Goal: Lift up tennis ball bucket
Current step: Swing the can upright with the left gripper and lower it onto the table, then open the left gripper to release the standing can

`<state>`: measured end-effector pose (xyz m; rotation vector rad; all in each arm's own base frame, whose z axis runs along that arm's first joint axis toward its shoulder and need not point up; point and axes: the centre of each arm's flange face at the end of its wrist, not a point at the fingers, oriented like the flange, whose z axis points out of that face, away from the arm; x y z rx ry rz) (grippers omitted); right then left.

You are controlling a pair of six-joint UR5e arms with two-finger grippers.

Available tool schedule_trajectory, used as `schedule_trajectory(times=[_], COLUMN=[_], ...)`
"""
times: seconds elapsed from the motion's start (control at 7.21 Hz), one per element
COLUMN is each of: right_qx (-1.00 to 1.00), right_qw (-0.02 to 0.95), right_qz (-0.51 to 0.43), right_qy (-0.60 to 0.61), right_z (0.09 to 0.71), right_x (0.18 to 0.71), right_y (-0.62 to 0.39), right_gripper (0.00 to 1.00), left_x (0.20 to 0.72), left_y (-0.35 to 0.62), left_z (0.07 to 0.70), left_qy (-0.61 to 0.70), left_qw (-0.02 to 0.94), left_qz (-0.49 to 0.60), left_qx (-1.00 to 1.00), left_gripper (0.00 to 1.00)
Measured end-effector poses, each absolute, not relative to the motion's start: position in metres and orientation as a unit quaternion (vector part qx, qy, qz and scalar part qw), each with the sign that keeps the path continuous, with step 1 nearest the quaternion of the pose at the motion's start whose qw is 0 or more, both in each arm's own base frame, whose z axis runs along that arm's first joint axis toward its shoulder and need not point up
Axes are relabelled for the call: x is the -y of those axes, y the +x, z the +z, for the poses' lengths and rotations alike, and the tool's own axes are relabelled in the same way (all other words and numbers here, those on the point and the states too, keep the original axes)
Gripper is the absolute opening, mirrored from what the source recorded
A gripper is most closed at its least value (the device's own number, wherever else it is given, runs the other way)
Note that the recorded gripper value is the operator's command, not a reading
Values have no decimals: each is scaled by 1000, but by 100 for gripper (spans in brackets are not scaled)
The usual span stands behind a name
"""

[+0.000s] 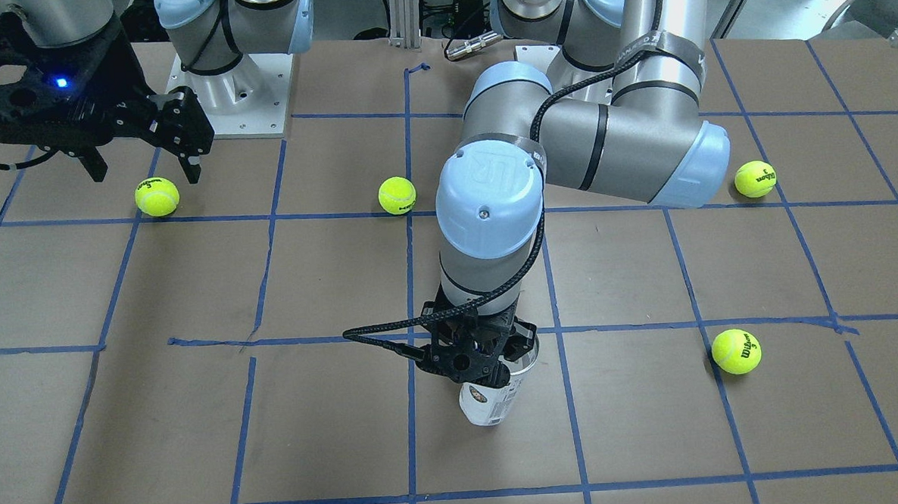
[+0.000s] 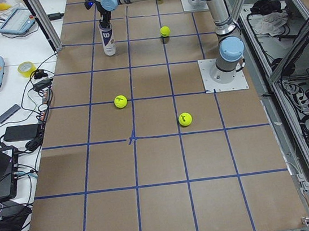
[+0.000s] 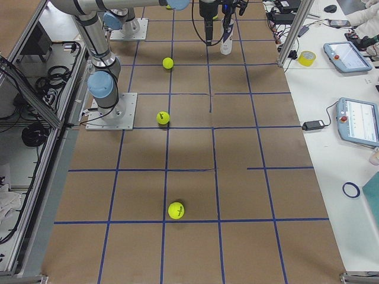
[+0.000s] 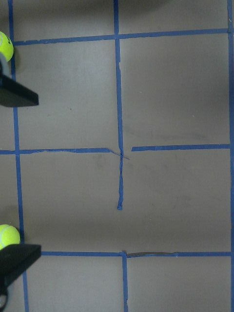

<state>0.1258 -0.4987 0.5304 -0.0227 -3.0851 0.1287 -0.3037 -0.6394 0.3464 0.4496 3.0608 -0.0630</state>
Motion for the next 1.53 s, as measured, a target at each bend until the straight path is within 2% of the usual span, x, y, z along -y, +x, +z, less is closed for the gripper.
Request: schedule_trajectory(times=[0.14,0.28,0.55,0.97,1.39,1.53], right_qx=[999,999,999,999,999,999], right_qw=[25,21,18,18,18,17], right_qz=[42,40,34,31,30,30], right_qy=[-5,1,26,34,35,35], right_z=[530,529,525,523,520,520], right_x=[499,499,500,500,500,500], right_y=[126,127,127,127,127,127], right_gripper=[100,100,100,100,100,100], left_x=[639,639,635,613,537,506], left_y=[-304,-304,-304,-301,-279,-268], left_z=[344,343,357,422,515,526], left_qy=[143,141,139,140,150,151], left_qw=[23,22,16,10,16,21], left_qz=[-19,-22,-38,-77,-74,-53], left_qx=[-989,-989,-989,-987,-986,-987], left_gripper=[91,100,100,100,100,100])
